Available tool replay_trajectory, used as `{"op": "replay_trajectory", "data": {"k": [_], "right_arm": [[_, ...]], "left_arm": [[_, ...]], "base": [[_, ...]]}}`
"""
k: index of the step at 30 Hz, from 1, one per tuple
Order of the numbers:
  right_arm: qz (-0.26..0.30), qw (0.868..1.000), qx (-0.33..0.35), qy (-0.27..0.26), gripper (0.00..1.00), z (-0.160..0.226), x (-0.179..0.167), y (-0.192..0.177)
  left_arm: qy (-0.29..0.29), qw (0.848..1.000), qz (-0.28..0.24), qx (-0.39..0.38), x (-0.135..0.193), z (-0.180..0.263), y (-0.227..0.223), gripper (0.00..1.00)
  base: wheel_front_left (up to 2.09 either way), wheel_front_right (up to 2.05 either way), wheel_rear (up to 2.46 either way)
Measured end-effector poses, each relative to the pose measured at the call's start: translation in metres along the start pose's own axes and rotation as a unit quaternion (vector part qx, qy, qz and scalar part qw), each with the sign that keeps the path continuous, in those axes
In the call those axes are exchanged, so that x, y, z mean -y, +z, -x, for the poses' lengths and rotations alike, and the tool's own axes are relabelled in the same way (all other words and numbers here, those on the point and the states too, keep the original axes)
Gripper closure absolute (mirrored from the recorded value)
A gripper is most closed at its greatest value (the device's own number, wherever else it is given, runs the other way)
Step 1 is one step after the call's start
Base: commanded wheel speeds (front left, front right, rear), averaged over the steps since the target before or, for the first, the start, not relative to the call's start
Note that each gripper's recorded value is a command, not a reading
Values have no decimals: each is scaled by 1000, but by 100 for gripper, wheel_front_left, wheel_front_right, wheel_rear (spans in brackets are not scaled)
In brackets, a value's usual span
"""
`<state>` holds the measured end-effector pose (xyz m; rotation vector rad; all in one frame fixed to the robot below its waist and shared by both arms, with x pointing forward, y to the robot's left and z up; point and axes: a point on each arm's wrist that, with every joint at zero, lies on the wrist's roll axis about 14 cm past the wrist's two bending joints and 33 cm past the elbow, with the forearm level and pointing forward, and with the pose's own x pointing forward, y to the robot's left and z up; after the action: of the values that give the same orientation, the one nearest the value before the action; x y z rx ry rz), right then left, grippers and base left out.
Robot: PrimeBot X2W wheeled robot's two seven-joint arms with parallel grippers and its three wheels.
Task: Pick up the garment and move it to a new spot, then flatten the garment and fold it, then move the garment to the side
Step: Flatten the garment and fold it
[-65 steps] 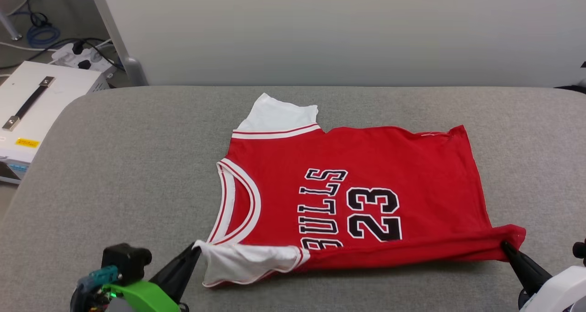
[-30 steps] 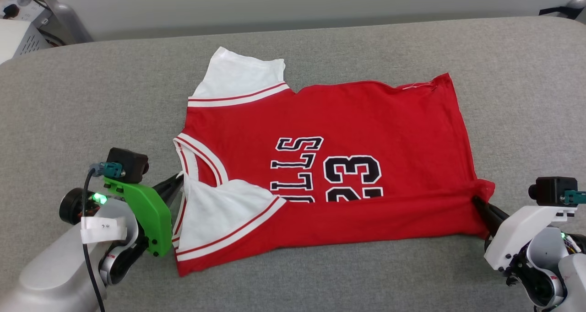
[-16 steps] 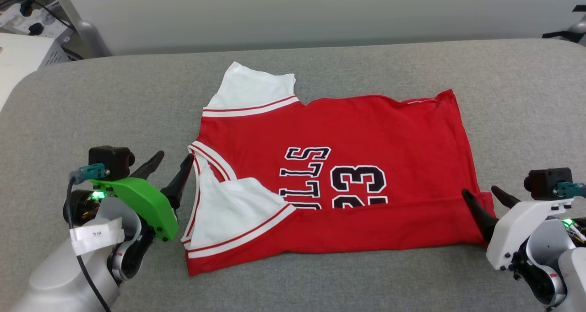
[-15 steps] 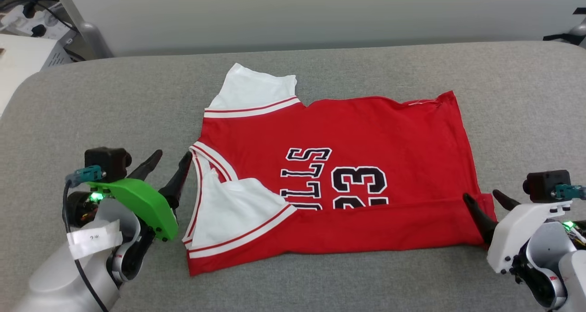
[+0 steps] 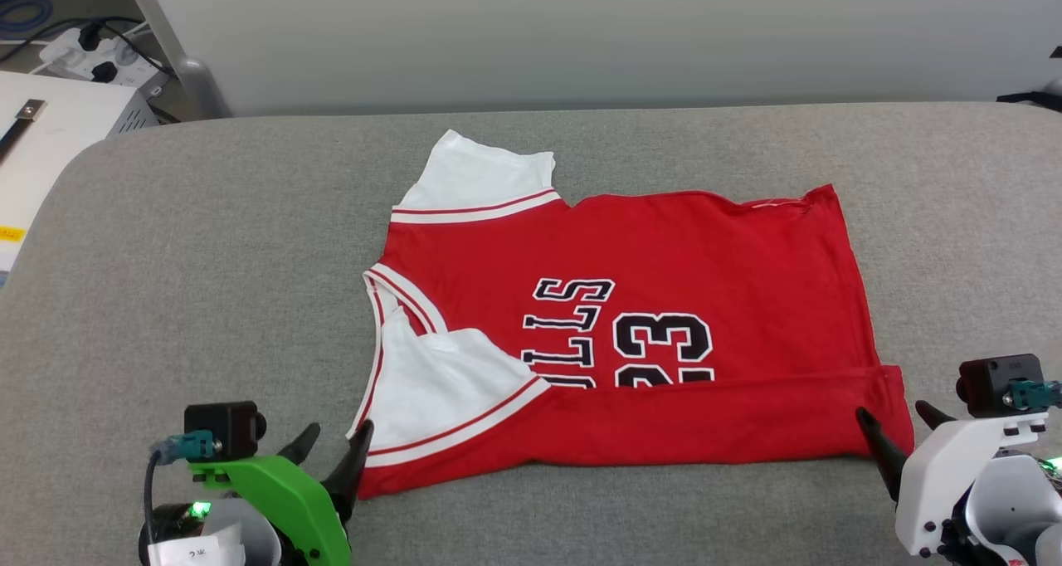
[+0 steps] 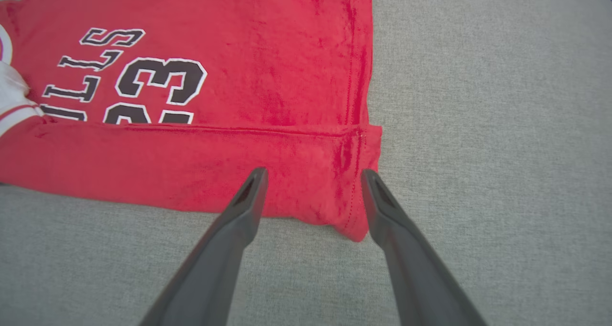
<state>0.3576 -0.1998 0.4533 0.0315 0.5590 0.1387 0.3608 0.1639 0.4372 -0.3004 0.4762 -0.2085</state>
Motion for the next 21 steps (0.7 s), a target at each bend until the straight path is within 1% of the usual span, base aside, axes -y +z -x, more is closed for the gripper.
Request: {"op": "replay_trajectory", "data": {"k": [4, 7, 10, 15, 18, 21], "right_arm": [[-1, 1000, -3, -6, 0, 4, -4, 2], [-1, 1000, -3, -14, 0, 7, -2, 3], [-4, 1000, -16, -17, 0, 10, -4, -3], [-6, 1000, -22, -21, 0, 10, -3, -4], [-8, 999, -28, -24, 0, 10, -1, -8], [-12, 999, -34, -25, 0, 9, -2, -11]], "left_arm": [[9, 997, 6, -73, -2, 7, -25, 0], [11, 995, 10, -94, 1, 7, -30, 0], [16, 992, 6, -129, 2, 6, -44, 0], [33, 985, 4, -169, -5, -1, -61, 0], [56, 983, 2, -173, -14, -8, -64, 0], [64, 982, -2, -179, -19, -16, -67, 0]], "base": [[0, 0, 0], [0, 0, 0], [0, 0, 0], [0, 0, 0], [0, 0, 0], [0, 0, 0]]}}
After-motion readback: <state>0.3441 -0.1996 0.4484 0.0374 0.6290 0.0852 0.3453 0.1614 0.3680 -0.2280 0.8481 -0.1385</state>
